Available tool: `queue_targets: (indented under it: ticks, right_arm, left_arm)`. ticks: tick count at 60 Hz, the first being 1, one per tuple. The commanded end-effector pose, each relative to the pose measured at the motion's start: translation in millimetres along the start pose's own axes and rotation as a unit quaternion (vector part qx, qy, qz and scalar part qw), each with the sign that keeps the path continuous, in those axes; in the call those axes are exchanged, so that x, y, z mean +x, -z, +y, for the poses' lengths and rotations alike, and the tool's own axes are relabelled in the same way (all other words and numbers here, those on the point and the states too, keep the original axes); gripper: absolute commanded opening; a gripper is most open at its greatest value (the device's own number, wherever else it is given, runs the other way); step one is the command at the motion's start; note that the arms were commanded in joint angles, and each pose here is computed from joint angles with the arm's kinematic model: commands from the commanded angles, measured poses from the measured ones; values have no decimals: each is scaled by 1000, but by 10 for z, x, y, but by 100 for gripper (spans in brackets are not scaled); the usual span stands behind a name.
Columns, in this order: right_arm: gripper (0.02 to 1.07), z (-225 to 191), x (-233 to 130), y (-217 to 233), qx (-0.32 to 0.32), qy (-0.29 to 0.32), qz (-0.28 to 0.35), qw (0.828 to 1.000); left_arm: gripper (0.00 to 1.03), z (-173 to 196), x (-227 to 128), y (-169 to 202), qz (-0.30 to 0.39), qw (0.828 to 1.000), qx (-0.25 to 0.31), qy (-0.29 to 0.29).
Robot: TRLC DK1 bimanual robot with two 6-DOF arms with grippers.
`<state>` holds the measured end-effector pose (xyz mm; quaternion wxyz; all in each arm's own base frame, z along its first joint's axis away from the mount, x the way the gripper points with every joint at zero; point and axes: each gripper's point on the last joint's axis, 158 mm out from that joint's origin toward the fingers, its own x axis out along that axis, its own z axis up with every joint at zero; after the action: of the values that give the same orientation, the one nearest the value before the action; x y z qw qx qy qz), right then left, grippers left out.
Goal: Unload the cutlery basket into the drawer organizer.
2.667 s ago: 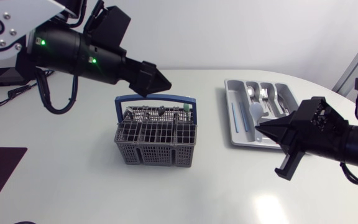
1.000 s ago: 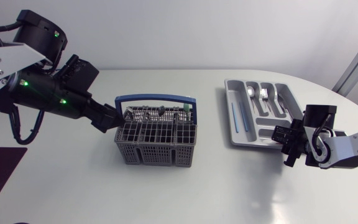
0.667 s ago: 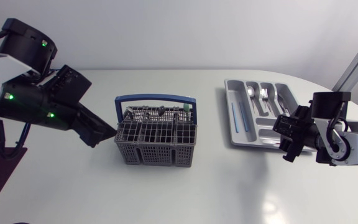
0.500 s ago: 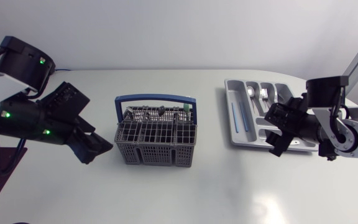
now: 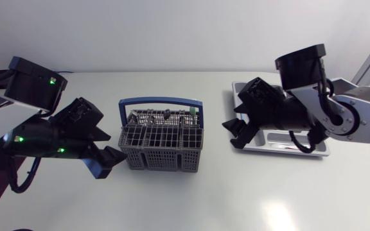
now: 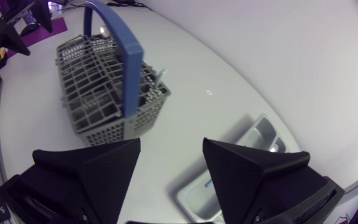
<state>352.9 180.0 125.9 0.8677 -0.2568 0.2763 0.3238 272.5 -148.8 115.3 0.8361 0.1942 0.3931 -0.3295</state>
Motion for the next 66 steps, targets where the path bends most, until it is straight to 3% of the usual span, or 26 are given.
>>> queue_targets:
  ticks: [1, 4, 8, 9, 22, 46, 59, 66]
  right_arm:
    - [26, 261, 67, -53, 23, -38, 2, 999]
    - [11, 357, 94, -72, 24, -50, 2, 998]
    - [9, 488, 127, -113, 27, -68, 0, 997]
    - [9, 505, 133, -126, 27, -70, -2, 997]
    - [8, 734, 222, -267, 26, -97, -12, 995]
    - [8, 871, 538, 34, 20, -107, 32, 994]
    - [8, 608, 95, -361, 33, -86, -37, 995]
    - [8, 307, -16, -430, 52, -60, -52, 995]
  left_arm:
    - [72, -25, 32, -102, -16, 1000, -21, 4]
    - [53, 9, 43, -192, -31, 999, -32, 1]
    - [23, 64, 88, -297, -42, 998, -52, 4]
    - [21, 77, 98, -313, -43, 997, -56, 6]
    - [20, 137, 274, -400, -44, 996, -73, 14]
    - [20, 167, 611, -245, 2, 996, -86, 26]
    - [20, 109, 153, -446, -40, 996, -72, 22]
    - [20, 7, -27, -358, -32, 998, -48, 26]
